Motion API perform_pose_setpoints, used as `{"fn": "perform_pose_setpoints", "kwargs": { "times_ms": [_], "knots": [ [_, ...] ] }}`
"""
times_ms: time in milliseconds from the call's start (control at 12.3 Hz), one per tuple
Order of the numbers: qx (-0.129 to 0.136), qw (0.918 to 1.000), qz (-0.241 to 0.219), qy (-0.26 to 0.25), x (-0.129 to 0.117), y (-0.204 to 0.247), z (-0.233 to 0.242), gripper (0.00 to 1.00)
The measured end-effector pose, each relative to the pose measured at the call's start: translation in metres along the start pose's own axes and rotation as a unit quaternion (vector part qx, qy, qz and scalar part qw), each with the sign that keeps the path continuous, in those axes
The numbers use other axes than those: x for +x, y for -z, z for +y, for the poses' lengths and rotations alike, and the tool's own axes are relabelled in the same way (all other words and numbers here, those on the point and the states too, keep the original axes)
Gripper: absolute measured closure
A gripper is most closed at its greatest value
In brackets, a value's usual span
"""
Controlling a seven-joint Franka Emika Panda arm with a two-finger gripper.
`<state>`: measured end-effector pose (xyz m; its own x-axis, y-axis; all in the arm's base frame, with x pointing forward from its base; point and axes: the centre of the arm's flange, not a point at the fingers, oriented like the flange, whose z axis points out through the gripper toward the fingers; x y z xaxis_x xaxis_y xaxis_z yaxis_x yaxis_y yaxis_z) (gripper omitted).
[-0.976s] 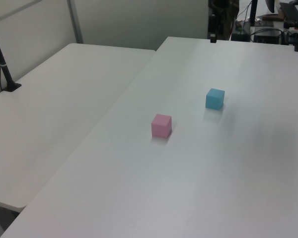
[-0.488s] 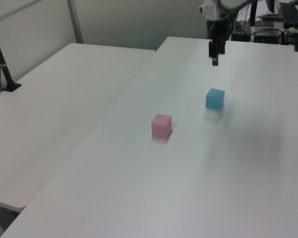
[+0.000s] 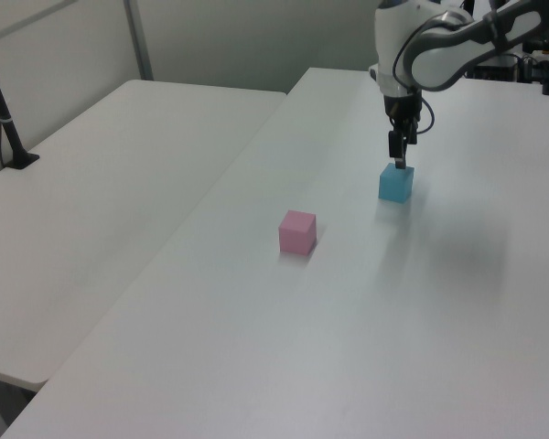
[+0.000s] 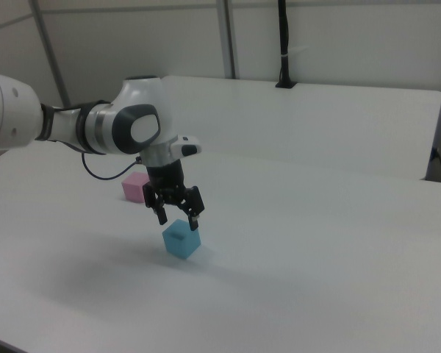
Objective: Put blue cube on pink cube
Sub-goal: 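Lower the open gripper onto the light-blue cube and close it, then lift the gripped light-blue cube up off the table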
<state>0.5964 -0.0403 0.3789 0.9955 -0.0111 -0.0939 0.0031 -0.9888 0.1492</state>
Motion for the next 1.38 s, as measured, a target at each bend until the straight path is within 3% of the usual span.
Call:
{"fn": "perform_pose_setpoints", "kwargs": {
  "times_ms": [488, 651, 813, 976, 1139, 1383],
  "knots": [
    [-0.014, 0.9998, 0.012, 0.001, 0.017, -0.046, -0.035, 0.00],
    [-0.016, 0.9998, 0.011, 0.003, 0.017, -0.047, -0.035, 0.12],
    [-0.016, 0.9998, 0.013, 0.003, 0.018, -0.044, -0.033, 0.37],
    [-0.016, 0.9997, 0.017, 0.001, 0.018, -0.040, -0.031, 0.37],
    [-0.014, 0.9997, 0.019, -0.006, 0.016, -0.006, -0.017, 0.37],
    [-0.010, 0.9994, 0.028, -0.019, 0.004, 0.087, 0.003, 0.38]
  ]
}}
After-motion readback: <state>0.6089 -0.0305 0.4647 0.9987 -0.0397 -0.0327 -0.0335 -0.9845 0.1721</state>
